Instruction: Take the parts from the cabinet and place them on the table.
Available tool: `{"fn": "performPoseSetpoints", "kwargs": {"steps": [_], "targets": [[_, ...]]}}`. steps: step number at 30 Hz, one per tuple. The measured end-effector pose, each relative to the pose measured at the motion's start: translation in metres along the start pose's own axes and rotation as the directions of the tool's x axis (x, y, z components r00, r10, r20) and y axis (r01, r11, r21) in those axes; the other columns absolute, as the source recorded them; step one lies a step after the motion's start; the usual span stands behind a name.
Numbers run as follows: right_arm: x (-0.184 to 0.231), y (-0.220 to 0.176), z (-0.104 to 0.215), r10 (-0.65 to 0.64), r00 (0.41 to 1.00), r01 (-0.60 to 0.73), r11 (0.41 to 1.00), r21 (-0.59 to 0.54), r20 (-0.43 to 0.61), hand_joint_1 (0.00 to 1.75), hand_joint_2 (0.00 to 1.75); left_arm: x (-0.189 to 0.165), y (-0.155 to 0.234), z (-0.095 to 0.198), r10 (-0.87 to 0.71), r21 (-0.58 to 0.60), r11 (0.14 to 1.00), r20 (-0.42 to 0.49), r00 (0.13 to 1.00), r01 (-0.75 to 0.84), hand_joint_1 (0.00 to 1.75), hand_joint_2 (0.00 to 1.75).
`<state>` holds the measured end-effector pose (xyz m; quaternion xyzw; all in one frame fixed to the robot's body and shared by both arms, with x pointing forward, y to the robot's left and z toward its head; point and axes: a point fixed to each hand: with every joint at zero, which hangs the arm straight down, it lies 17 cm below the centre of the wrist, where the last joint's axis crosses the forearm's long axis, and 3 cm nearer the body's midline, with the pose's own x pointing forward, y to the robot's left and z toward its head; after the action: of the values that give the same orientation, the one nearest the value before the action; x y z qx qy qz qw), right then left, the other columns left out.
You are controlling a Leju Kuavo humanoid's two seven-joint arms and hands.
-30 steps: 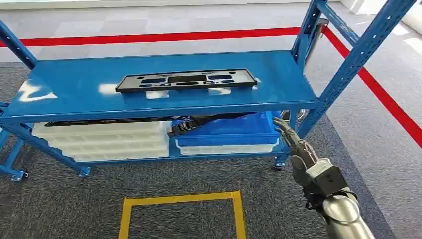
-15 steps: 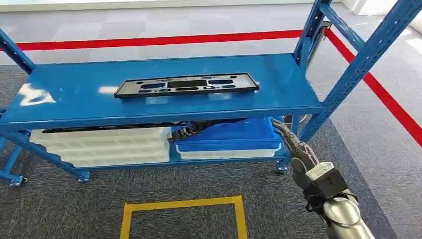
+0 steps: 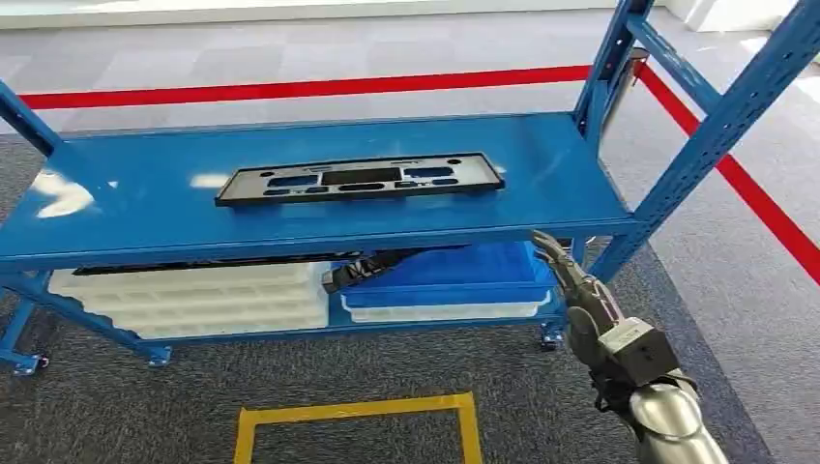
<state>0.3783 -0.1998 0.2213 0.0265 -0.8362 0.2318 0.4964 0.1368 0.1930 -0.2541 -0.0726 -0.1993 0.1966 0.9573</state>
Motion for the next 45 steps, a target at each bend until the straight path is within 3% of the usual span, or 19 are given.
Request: {"fn": "performPoseSetpoints", "kwargs": {"steps": [10,45], "targets": [[-0.006,-0.01,-0.005,-0.023,0.999,0.021,0.999,-0.037,-0.042,0.0,0.0,-0.001,0.002,0.0,0.002,0.008,1.0,0.0,1.0,-0.002,0.0,0.0],[0.002,-0.017,-0.015,0.046,0.999,-0.048,0.998,-0.045,-0.028,0.0,0.0,0.001,0.004,0.0,0.014,0.012,1.0,0.005,1.0,-0.015,0.0,0.0]]}}
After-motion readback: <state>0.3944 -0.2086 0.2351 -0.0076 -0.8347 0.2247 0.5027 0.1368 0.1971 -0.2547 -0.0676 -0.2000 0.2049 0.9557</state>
